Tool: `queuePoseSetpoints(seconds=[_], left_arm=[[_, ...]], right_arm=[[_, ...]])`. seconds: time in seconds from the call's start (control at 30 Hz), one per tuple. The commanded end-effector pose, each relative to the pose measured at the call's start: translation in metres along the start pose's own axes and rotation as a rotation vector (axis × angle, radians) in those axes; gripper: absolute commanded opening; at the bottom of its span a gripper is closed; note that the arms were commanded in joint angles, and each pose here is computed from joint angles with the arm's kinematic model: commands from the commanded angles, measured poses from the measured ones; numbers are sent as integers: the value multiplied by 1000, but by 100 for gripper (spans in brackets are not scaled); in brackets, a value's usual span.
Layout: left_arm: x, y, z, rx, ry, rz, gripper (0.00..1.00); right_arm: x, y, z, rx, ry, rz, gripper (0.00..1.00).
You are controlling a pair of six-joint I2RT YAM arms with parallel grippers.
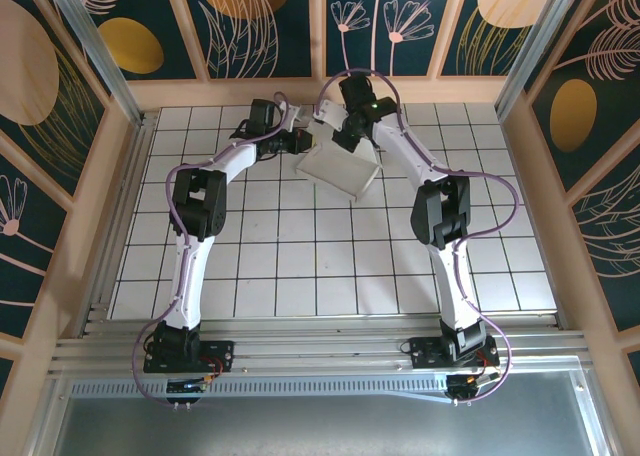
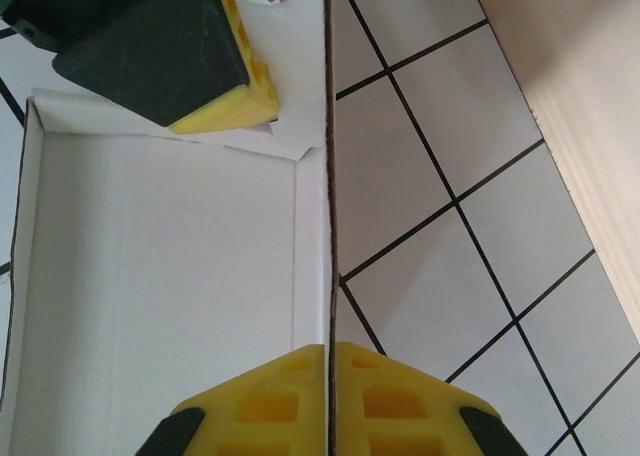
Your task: Fold the paper box
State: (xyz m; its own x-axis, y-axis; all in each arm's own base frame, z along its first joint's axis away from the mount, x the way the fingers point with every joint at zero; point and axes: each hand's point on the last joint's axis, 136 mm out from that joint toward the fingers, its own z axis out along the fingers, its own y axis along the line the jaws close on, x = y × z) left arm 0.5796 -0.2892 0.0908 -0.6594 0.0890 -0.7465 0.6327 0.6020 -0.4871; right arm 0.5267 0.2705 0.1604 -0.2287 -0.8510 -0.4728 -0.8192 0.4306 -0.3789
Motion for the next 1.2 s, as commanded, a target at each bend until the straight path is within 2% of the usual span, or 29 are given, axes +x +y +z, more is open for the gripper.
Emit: queuePoseSetpoints(seconds=[0.0, 0.13, 0.27, 0.47, 0.57, 0.67, 0.87, 1.0, 1.07, 1.17], left_arm=[[22, -19, 13, 63, 65, 16, 4], [32, -6, 11, -8, 98, 34, 7], [35, 3, 8, -77, 102, 44, 16], [29, -4, -3, -88, 61, 64, 23], [24, -12, -15, -97, 30, 78, 25], [19, -27, -34, -91, -13, 88, 33], [21, -61, -82, -111, -83, 148, 34], [16, -81, -115, -152, -143, 290, 34], [9, -97, -127, -135, -200, 435, 39], [8, -130, -138, -36, -296, 753, 48]], right_arm=[[-1, 8, -2, 10, 10, -22, 0], [1, 9, 0, 25, 11, -32, 0], [4, 13, 0, 42, 12, -61, 0], [7, 14, -9, 76, 3, -87, 0], [5, 11, -14, 89, -2, -101, 0], [0, 8, -19, 108, -11, -120, 0], [0, 8, -22, 110, -9, -170, 0], [3, 13, -21, 100, -14, -193, 0], [4, 16, -19, 94, -17, -203, 0], [6, 20, -19, 88, -23, -215, 0]])
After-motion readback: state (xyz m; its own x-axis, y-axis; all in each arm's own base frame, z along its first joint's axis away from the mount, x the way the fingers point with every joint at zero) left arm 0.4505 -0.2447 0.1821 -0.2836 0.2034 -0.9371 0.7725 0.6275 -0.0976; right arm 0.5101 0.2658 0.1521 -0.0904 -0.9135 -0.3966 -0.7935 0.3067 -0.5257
